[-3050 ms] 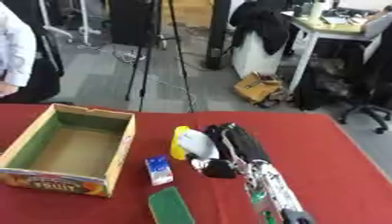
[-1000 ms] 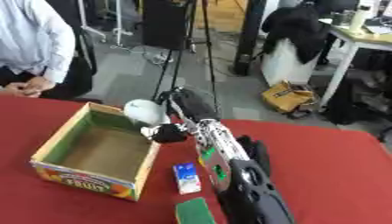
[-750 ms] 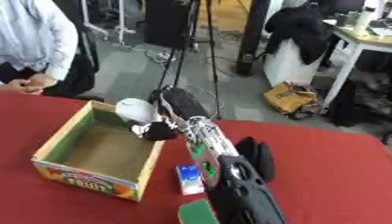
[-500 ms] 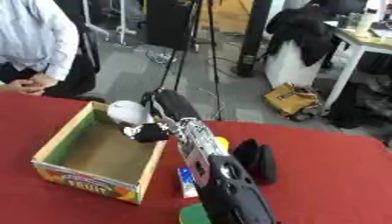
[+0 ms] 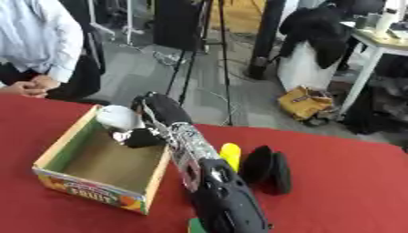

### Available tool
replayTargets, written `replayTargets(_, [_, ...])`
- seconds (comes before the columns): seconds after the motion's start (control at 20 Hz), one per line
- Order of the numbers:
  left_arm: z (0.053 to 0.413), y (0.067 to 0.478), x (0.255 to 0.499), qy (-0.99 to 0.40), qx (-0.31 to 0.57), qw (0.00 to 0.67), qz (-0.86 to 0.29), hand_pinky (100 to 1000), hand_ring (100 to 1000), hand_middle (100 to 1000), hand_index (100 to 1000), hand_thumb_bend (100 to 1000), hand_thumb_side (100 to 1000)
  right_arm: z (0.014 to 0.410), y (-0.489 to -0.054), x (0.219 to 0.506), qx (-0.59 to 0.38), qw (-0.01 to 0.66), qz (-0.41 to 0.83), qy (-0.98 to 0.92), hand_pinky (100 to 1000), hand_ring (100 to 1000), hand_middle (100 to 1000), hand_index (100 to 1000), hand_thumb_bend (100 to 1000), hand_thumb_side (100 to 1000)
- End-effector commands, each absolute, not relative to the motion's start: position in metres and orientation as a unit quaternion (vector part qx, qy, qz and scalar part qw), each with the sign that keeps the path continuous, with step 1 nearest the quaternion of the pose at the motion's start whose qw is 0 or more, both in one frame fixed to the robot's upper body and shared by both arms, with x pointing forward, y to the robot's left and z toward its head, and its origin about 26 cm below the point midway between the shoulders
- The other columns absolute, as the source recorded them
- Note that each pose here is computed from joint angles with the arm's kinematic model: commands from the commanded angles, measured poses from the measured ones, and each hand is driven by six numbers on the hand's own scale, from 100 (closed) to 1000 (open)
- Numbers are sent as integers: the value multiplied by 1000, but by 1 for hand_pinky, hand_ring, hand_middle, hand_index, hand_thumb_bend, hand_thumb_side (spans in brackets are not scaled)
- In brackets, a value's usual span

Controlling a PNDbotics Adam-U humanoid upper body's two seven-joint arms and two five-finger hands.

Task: Pick up objects on the table and place them in the box.

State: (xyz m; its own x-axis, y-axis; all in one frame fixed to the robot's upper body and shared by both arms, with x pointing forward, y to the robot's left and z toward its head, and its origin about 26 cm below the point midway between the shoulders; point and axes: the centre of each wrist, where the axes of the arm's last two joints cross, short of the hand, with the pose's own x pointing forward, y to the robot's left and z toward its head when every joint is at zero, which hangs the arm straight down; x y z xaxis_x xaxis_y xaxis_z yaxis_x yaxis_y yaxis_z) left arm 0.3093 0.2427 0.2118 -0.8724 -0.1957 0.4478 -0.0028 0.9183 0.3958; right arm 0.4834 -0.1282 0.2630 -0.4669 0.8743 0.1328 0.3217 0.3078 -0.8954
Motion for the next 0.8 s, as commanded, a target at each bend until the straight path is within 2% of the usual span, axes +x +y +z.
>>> replayTargets(0.05, [221, 238, 307, -952, 42, 228, -197, 946, 812, 790, 783, 100, 723, 276, -139, 488, -425, 307, 421, -740, 876, 846, 432, 522, 263, 606])
replayTargets(0.5, [223, 232, 308, -954, 25, 222, -198, 948, 813, 791, 783, 100, 725, 261, -150, 497, -434, 298, 410, -745, 880, 855, 446, 539, 273, 616])
replayTargets(0.55, [223, 232, 308, -954, 23, 222, -199, 949, 813, 791, 783, 100, 726, 261, -151, 498, -433, 295, 409, -747, 896, 903, 548, 641, 346, 664])
replayTargets(0.6, [223, 231, 308, -954, 22, 222, -200, 949, 813, 791, 783, 100, 726, 260, -151, 498, -430, 291, 410, -750, 896, 905, 557, 644, 348, 667])
replayTargets(0.65, [222, 231, 308, -954, 21, 222, -200, 949, 813, 791, 783, 100, 726, 260, -152, 499, -428, 287, 412, -751, 902, 925, 623, 704, 370, 687])
replayTargets(0.8, [222, 231, 308, -954, 20, 222, -201, 949, 813, 792, 783, 100, 727, 260, -154, 499, -425, 281, 416, -753, 908, 937, 677, 719, 374, 694])
